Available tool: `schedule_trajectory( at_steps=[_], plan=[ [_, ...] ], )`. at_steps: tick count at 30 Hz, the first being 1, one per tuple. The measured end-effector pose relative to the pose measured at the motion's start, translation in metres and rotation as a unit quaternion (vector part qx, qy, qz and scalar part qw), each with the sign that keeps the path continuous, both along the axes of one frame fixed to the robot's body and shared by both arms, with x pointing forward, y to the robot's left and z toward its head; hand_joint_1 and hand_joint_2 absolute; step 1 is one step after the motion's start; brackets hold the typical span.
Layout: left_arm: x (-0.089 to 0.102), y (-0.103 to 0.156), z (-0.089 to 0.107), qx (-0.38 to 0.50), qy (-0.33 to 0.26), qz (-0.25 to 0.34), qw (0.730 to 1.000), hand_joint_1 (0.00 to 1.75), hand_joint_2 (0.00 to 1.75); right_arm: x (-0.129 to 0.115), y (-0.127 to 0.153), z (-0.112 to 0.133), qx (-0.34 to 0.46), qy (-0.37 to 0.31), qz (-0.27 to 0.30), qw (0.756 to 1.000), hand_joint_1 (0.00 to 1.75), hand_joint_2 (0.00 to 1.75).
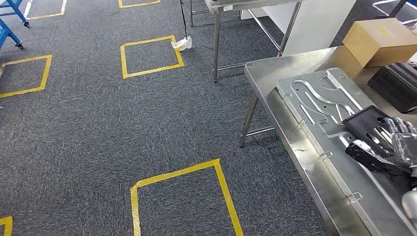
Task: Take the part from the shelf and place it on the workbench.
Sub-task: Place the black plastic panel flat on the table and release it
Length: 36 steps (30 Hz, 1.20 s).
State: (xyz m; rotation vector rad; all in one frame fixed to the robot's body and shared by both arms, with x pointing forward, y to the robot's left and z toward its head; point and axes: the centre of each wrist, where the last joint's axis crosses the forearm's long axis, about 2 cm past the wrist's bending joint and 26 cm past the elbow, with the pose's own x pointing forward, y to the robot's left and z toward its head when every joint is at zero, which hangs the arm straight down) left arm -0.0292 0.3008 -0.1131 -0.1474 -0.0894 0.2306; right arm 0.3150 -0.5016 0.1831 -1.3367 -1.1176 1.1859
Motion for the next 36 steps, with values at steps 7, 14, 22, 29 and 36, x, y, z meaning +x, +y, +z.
schedule_trajectory(
  at_steps=[7, 14, 22, 29, 36],
  plan=[
    [-0.001, 0.000, 0.000, -0.001, 0.001, -0.002, 1.000, 0.00, 0.00, 0.004, 0.042, 0.045, 0.029, -0.135, 0.096, 0.986, 0.00, 0.00],
    [-0.002, 0.003, 0.000, -0.001, 0.003, -0.007, 1.000, 0.00, 0.00, -0.004, 0.089, 0.066, 0.010, -0.199, 0.189, 0.962, 0.00, 0.00],
    [-0.002, 0.013, 0.000, 0.004, 0.020, -0.003, 1.000, 0.00, 0.00, -0.006, 0.137, 0.057, 0.001, -0.211, 0.244, 0.947, 0.00, 0.00],
    [0.000, 0.026, 0.001, 0.010, 0.030, -0.017, 0.999, 0.00, 0.00, -0.010, 0.210, 0.040, 0.044, -0.209, 0.313, 0.925, 0.00, 0.00],
    [-0.002, 0.032, 0.002, 0.018, 0.023, -0.028, 0.999, 0.00, 0.00, -0.016, 0.249, 0.034, 0.080, -0.204, 0.362, 0.906, 0.00, 0.00]
  ],
)
